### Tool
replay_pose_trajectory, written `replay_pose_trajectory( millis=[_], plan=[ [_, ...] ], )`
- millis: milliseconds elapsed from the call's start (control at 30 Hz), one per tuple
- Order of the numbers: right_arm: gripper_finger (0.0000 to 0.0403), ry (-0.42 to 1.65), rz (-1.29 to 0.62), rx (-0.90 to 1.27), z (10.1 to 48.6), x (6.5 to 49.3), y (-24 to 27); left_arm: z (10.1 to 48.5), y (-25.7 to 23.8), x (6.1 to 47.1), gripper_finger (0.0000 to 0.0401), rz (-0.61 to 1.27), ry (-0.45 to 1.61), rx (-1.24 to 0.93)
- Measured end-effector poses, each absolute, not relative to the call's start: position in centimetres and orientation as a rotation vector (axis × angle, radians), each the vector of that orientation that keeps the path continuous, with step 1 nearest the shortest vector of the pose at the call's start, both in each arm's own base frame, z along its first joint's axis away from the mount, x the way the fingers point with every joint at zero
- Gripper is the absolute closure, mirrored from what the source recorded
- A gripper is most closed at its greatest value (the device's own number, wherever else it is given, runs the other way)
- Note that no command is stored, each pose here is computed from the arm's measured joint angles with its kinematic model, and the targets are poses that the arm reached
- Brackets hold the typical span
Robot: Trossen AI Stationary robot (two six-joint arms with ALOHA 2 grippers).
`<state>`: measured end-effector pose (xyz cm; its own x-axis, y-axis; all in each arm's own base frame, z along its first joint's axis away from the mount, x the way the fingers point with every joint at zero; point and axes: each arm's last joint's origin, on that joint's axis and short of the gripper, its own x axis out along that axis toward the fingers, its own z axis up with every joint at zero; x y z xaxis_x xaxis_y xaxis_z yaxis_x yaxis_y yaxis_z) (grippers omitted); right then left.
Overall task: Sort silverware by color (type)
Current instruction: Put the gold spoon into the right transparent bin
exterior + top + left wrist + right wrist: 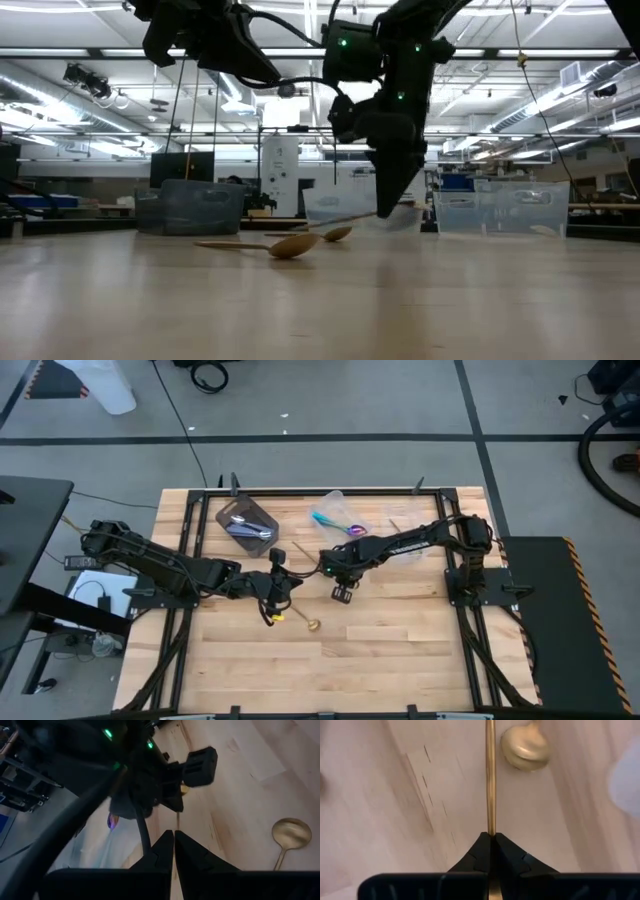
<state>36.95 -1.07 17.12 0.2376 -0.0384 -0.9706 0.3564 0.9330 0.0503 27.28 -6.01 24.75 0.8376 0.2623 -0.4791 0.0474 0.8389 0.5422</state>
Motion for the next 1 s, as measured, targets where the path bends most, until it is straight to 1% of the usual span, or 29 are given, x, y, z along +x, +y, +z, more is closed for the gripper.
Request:
replay_pose_trajectory(
  millis=[267, 667, 867, 1000],
  plan=[
    [0.0383, 1.274, -0.31, 0.253, 20.5, 36.1, -1.2, 24.7, -6.0, 27.2, 0.0378, 0.122, 0.58, 0.561],
    [0.0383, 1.161, -0.522, 0.114, 26.1, 32.6, -2.0, 24.7, -6.0, 27.2, 0.0378, 0.121, 0.584, 0.558],
    [0.0383, 1.167, -0.616, 0.077, 27.5, 30.9, -2.6, 24.7, -6.0, 27.2, 0.0378, 0.122, 0.584, 0.558],
    [0.0383, 1.185, -0.644, 0.075, 27.3, 30.0, -3.1, 24.7, -6.0, 27.2, 0.0378, 0.122, 0.584, 0.558]
  ],
)
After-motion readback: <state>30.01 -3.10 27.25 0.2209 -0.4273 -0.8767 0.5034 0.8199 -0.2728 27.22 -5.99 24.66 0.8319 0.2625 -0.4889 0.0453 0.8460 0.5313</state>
